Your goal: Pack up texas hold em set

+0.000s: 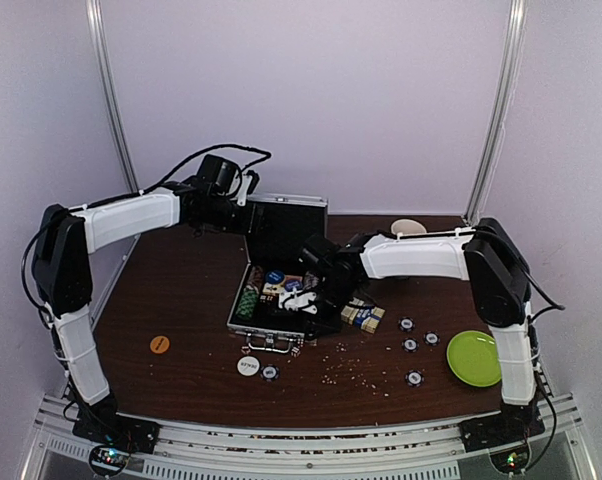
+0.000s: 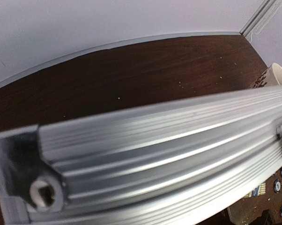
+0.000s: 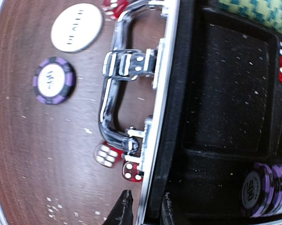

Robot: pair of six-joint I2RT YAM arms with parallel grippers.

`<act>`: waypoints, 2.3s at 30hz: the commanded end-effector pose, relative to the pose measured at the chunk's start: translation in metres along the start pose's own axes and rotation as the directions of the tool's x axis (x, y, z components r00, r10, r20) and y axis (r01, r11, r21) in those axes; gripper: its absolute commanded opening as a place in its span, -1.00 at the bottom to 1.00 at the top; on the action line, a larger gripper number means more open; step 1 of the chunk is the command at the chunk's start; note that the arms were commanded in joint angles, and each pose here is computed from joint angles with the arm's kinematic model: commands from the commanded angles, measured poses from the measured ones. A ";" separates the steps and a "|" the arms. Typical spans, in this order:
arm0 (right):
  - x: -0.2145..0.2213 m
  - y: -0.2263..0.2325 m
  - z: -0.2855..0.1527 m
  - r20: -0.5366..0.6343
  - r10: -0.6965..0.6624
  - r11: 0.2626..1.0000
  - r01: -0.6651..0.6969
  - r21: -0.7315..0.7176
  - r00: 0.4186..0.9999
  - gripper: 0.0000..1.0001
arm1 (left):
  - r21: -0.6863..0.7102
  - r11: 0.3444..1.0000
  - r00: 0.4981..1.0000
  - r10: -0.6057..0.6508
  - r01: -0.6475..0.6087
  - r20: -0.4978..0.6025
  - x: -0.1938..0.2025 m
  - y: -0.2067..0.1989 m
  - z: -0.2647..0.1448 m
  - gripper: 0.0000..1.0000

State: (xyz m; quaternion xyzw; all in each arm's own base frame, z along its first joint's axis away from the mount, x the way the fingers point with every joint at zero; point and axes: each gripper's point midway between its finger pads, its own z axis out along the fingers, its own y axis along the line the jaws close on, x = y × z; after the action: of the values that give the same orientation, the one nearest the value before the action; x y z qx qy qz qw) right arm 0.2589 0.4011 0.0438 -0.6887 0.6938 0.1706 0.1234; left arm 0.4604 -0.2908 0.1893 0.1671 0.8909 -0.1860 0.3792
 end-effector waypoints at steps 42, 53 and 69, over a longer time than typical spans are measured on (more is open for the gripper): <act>-0.017 -0.035 -0.088 0.101 0.128 0.973 -0.144 0.178 0.987 -0.26 | 0.023 1.000 1.000 0.020 -0.020 0.004 0.024 -0.015 -0.044 0.34; -0.004 -0.031 -0.118 0.096 0.146 0.960 -0.165 0.226 0.985 -0.26 | 0.015 1.000 0.952 -0.006 0.011 -0.307 0.160 -0.031 -0.090 0.02; 0.057 -0.015 -0.168 0.306 0.208 0.925 -0.288 0.246 0.929 -0.23 | 0.058 0.983 0.753 0.170 -0.173 -0.636 0.269 -0.049 -0.077 -0.07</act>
State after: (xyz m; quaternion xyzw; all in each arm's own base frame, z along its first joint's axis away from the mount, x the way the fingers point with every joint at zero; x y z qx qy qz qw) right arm 0.2788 0.2743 0.1704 -0.5445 0.7782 0.1578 0.2702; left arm 0.2145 -0.2574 0.0501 0.2760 0.9532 -0.0975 0.0752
